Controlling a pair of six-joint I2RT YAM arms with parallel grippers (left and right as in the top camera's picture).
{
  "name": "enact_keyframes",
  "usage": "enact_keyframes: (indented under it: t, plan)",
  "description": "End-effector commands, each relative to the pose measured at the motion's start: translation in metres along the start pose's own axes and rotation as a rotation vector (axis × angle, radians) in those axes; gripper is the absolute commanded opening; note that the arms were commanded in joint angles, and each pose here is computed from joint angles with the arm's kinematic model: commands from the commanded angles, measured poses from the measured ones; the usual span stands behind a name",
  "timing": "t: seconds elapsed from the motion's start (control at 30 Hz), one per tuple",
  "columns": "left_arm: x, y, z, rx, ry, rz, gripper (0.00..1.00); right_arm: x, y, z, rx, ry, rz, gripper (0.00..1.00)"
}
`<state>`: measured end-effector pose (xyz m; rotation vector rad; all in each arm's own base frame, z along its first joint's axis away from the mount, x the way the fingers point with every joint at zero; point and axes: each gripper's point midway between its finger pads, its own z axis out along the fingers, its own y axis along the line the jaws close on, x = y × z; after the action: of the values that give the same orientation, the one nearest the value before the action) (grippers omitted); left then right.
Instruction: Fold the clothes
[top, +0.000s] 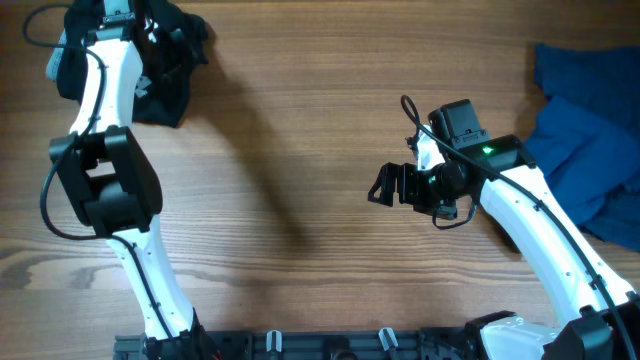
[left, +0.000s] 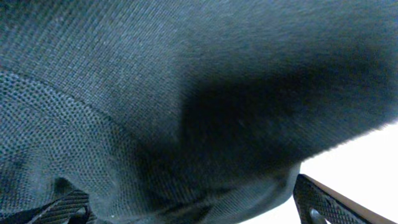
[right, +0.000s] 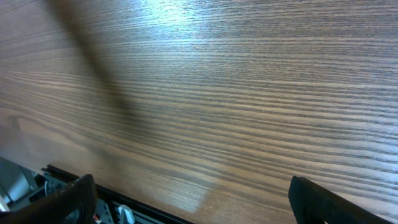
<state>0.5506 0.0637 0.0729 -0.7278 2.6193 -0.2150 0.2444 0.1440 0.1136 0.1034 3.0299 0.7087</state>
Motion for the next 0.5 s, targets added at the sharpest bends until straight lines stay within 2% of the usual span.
enact_keyframes:
  t: [0.0, 0.27, 0.47]
  plan:
    - [-0.033, -0.025, -0.066, 0.088, -0.150, 0.021, 1.00, 0.002, 0.003, 0.000, -0.016, 0.006, -0.024, 0.99]
    - [-0.080, -0.053, -0.153, 0.194, -0.411, 0.049, 1.00, 0.002, 0.003, 0.000, -0.016, 0.005, -0.025, 0.99]
    - [-0.117, -0.042, -0.164, 0.133, -0.583, 0.025, 1.00, 0.002, 0.003, 0.000, -0.016, 0.005, -0.033, 0.99]
